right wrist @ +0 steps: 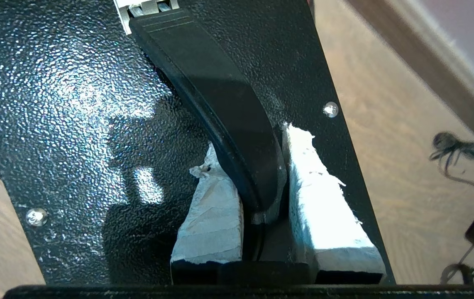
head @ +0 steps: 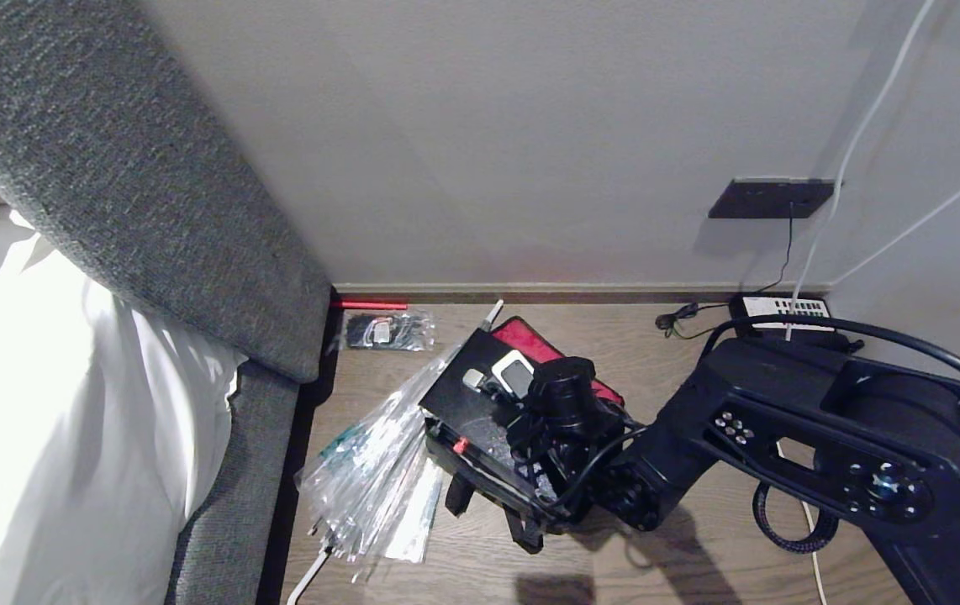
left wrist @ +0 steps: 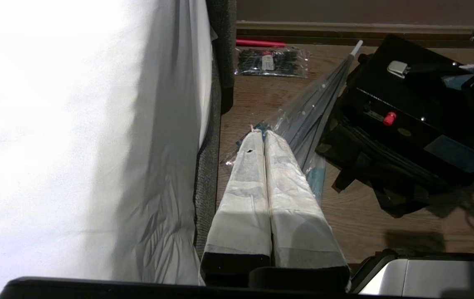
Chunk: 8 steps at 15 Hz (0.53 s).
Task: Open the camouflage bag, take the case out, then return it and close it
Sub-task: Place the black box back
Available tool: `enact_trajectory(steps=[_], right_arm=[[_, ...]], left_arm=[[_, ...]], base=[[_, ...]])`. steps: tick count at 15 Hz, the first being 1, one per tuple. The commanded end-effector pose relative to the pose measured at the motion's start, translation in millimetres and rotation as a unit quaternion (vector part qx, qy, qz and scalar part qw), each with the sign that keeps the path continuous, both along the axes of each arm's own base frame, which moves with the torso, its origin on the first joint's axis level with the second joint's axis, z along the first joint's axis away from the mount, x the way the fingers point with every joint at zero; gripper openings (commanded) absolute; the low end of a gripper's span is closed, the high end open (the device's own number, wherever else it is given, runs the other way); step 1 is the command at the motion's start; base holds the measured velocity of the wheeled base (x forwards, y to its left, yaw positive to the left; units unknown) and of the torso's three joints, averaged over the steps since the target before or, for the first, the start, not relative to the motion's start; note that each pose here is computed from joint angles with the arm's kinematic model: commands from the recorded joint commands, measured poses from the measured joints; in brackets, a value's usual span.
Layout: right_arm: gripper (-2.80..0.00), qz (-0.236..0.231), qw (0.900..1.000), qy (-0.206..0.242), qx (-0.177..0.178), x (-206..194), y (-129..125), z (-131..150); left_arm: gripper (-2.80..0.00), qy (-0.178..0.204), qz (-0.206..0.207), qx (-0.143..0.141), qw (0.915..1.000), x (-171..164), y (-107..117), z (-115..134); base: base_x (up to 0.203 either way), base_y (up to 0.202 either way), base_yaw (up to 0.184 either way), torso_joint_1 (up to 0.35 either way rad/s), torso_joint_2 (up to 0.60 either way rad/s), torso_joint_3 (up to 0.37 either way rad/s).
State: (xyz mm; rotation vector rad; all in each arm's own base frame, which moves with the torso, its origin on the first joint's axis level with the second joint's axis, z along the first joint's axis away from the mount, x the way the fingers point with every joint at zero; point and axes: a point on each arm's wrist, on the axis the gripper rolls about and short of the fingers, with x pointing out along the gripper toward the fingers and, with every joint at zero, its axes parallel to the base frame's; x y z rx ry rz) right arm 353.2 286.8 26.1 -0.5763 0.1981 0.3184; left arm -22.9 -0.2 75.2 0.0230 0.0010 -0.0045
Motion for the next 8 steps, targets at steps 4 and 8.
enact_trajectory(steps=[4, 8], right_arm=[[-2.8, -0.011, 1.0, 0.027, -0.001, 7, 0, -29], [-2.8, -0.016, 1.0, 0.015, 0.011, 16, 1, -20]], left_arm=[[-2.8, -0.002, 0.0, 0.0, 1.0, 0, 0, 0], [-2.8, -0.001, 0.0, 0.0, 1.0, 0, 0, 0]], base=[[0.0, 0.0, 0.0, 0.0, 0.0, 0.0], [0.0, 0.0, 0.0, 0.0, 0.0, 0.0]])
